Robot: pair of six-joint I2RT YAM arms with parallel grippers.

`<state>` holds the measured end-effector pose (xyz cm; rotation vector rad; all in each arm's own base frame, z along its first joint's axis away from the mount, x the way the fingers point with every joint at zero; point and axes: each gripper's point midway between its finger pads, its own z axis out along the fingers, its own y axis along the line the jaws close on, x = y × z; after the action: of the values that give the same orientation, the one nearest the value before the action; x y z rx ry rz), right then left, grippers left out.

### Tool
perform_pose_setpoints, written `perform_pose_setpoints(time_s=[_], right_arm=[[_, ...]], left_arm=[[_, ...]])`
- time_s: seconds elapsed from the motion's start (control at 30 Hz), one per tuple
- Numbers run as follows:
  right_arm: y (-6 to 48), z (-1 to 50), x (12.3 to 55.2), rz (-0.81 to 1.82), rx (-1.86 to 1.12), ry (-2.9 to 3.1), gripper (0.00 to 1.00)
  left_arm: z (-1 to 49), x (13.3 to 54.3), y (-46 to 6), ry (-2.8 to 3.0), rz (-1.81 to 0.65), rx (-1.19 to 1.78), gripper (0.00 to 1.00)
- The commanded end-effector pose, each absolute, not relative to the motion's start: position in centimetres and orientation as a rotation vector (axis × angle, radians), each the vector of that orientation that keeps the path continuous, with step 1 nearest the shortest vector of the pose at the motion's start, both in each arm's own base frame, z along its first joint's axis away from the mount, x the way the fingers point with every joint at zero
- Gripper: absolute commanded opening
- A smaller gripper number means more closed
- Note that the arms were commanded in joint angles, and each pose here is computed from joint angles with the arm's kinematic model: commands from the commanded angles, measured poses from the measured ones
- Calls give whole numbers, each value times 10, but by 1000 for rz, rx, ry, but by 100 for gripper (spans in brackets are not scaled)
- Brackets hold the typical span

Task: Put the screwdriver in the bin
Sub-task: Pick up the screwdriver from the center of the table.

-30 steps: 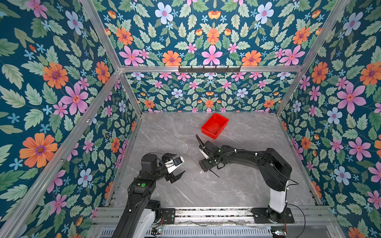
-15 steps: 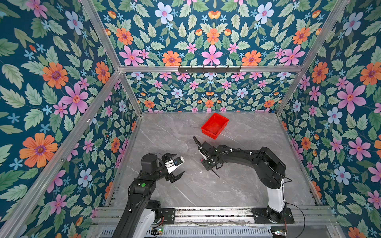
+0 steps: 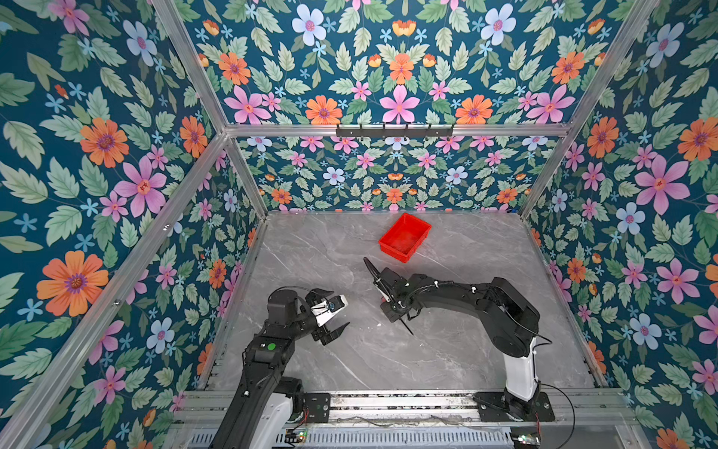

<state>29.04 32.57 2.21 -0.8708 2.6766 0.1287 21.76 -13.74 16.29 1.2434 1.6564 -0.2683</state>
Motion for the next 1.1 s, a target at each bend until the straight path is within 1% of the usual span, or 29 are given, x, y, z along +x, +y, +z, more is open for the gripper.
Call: perform_pose_setpoints(time_s=[0.0, 0.23, 0.43, 0.63, 0.9, 1.07], right_arm=[[321, 22, 292, 99, -848, 2683, 0], [322, 32, 295, 115, -814, 2654, 0], [325, 58, 304, 151, -761, 2580, 0], [327, 85, 316, 170, -681, 2516, 0], [320, 123, 340, 268, -453, 2449, 0], [307, 150, 370, 324, -225, 2376, 0]], left_arm=[[168, 218, -140, 1621, -270, 1249, 100], [169, 217, -141, 1628, -288, 1232, 100], [174, 222, -145, 1640, -345, 1195, 100], [189, 233, -152, 1583, -385, 1136, 100], [209, 251, -157, 1523, -404, 1027, 100], [217, 259, -166, 1484, -461, 939, 100]])
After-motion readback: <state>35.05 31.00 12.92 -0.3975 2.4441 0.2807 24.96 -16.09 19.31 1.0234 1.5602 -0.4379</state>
